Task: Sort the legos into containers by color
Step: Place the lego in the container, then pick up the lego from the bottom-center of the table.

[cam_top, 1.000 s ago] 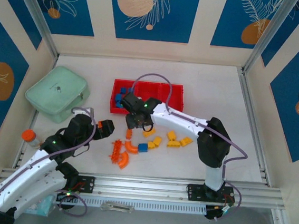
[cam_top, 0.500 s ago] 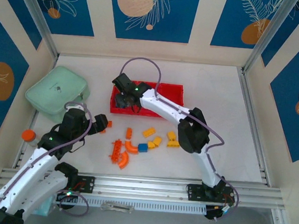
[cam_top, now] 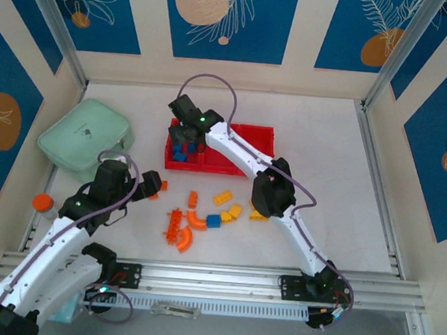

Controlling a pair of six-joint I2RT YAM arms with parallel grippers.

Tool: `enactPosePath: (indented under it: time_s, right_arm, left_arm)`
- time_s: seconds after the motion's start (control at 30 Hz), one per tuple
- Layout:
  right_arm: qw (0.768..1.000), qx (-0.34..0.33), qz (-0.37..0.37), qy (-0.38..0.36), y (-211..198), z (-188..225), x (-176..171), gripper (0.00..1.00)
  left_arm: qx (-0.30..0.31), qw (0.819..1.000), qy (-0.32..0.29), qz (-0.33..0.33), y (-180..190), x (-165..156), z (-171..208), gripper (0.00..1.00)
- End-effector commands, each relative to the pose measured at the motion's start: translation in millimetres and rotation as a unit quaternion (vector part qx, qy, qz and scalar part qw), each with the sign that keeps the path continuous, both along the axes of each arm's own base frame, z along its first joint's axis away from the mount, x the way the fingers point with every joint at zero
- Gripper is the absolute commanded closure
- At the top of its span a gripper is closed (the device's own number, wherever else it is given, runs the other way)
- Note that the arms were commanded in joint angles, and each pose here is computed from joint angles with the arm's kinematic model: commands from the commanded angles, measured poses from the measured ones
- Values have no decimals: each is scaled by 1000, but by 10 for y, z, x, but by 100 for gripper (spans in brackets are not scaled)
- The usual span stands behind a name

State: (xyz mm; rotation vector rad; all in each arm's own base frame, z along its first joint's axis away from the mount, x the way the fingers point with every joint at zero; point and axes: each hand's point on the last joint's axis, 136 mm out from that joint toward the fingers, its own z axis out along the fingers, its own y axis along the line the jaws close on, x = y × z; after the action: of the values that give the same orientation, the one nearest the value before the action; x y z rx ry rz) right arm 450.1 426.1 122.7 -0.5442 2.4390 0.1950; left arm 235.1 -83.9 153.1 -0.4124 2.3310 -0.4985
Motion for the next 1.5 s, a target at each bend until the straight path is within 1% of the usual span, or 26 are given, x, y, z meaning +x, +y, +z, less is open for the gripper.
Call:
enactPosePath:
  time_s: [0.0,0.17,0.37,0.53,0.77,0.93,1.07,1.27,1.37,1.47]
  right_arm:
    - [1000,-2,10,-12,-21,264,-73,23]
    - [1000,-1,22,-11,-129,495,-334,21]
    - [999,24,29,33,-408,569,-844,19]
    - [998,-1,24,59,-732,433,-1244,19]
    - [994,-12,9,104,-1092,289,-1820,19]
    - [990,-28,-8,140,-1239,59,-2201,19]
    - [987,-40,-8,158,-1247,-118,-2486,22]
    - [980,-58,-29,187,-1275,-411,-2770,23]
    - [979,-58,-26,193,-1207,-494,-2810,26]
    - [980,-66,-27,184,-1164,-493,-2775,29]
  left_arm:
    - [-15,999,-30,-8,-38,64,227,1]
    - [-29,999,-34,-17,-79,29,291,1]
    - [-56,997,-34,-32,-163,-19,287,1]
    - [-80,995,-29,-44,-250,-47,230,1]
    - [-102,993,-29,-56,-345,-117,199,1]
    - [-106,992,-29,-68,-447,-153,155,1]
    - [-100,992,-24,-79,-540,-166,96,1]
    - [-93,992,-18,-85,-638,-177,13,1]
    - [-91,992,-17,-85,-660,-178,-19,1]
    - [-90,992,-16,-86,-673,-176,-20,1]
